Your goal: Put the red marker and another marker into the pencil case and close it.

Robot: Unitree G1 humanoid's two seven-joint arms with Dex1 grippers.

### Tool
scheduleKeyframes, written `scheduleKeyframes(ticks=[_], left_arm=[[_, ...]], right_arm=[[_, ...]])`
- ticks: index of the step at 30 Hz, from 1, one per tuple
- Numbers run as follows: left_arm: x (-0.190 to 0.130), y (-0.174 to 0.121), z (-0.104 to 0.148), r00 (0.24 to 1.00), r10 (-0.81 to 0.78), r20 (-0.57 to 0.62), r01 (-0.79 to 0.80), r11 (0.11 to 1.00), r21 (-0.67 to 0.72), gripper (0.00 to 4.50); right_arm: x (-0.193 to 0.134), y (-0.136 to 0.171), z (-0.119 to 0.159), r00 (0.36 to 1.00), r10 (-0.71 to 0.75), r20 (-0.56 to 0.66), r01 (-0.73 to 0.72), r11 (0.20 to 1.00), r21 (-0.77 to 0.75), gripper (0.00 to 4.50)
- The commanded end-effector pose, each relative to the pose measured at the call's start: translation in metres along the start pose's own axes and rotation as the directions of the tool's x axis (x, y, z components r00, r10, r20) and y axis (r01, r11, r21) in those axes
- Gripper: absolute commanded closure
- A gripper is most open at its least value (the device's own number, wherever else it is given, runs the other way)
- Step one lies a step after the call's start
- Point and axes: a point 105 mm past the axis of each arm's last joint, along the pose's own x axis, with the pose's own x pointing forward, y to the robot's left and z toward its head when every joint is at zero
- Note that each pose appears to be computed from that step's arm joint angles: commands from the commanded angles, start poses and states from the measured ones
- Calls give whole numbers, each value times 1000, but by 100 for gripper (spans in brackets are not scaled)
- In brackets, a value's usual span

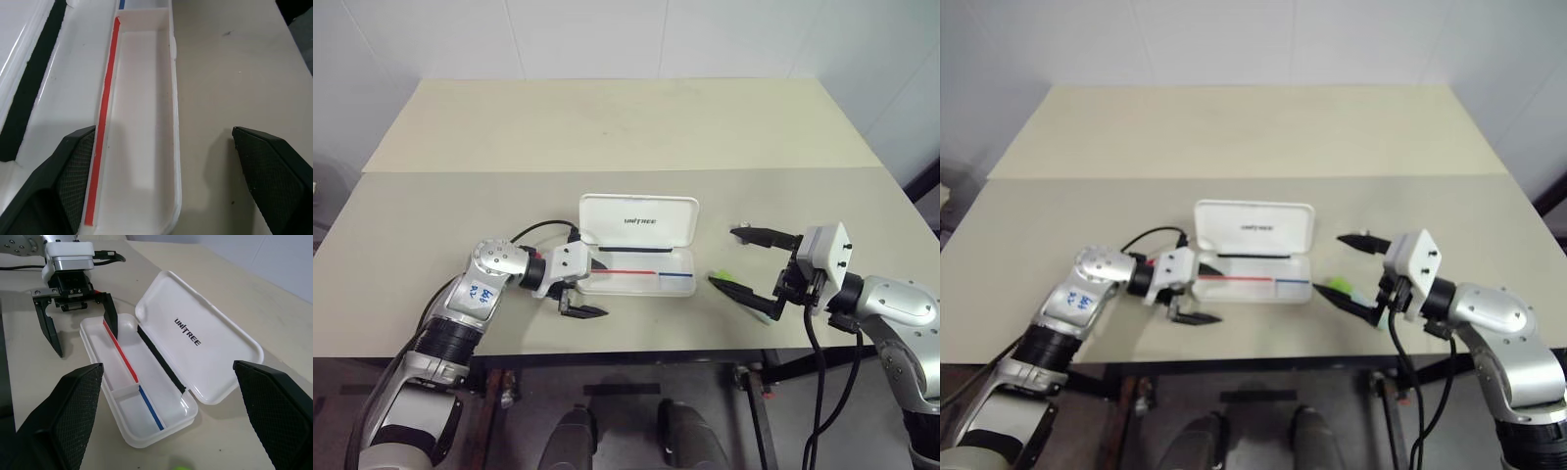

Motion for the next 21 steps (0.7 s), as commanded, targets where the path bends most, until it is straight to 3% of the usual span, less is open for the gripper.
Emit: scheduleKeyframes(ticks=[1, 6, 15, 21], left_arm=[[-9, 4, 11, 996, 65, 68, -67, 997, 38, 4], [-28, 12, 21, 967, 200, 155, -212, 975, 62, 4], [-47, -4, 32, 933, 254, 253, -270, 962, 31, 4], [-89, -22, 9, 887, 418, 197, -403, 908, -113, 4]], right_arm=[[0, 2, 8, 999, -1, 37, 2, 1000, -31, 0], [4, 5, 6, 999, 15, 52, -15, 1000, -12, 0], [16, 8, 6, 996, 51, 77, -51, 999, 5, 0], [23, 8, 8, 993, 81, 89, -83, 997, 9, 0]])
